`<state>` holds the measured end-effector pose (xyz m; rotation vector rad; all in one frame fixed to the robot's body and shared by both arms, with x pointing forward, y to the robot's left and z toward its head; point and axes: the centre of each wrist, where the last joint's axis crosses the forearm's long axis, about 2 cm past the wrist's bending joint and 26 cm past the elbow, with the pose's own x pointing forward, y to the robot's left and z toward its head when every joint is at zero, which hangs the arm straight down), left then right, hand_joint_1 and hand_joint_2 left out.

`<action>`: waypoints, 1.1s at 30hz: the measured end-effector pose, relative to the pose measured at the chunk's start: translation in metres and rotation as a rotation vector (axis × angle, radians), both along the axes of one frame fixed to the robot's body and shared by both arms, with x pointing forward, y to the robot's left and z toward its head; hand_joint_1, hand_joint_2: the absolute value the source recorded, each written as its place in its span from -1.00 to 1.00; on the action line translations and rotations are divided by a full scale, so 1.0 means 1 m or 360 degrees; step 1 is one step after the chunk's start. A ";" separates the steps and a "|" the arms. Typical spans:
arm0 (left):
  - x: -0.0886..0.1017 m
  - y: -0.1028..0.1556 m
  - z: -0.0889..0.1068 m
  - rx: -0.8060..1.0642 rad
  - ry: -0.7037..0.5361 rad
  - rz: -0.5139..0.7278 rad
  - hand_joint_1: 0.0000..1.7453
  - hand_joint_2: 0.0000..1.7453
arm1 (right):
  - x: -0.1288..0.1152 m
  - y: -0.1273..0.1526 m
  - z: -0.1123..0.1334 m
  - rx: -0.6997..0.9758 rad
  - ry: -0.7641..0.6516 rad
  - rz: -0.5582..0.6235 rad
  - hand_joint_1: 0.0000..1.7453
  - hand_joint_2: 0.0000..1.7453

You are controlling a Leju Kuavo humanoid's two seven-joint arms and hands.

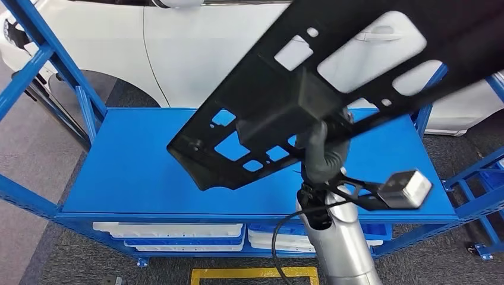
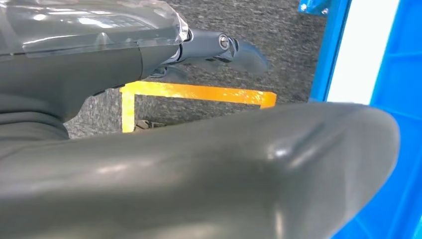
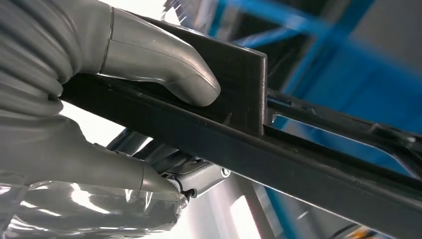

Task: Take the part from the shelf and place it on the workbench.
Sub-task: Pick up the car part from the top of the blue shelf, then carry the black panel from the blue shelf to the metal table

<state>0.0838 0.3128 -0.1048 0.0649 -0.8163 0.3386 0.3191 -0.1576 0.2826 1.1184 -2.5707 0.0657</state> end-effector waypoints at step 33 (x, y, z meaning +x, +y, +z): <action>-0.014 0.005 -0.002 0.0074 0.0116 -0.0008 -1.00 -1.00 | -0.058 0.000 -0.006 -0.0100 -0.0126 -0.0027 1.00 1.00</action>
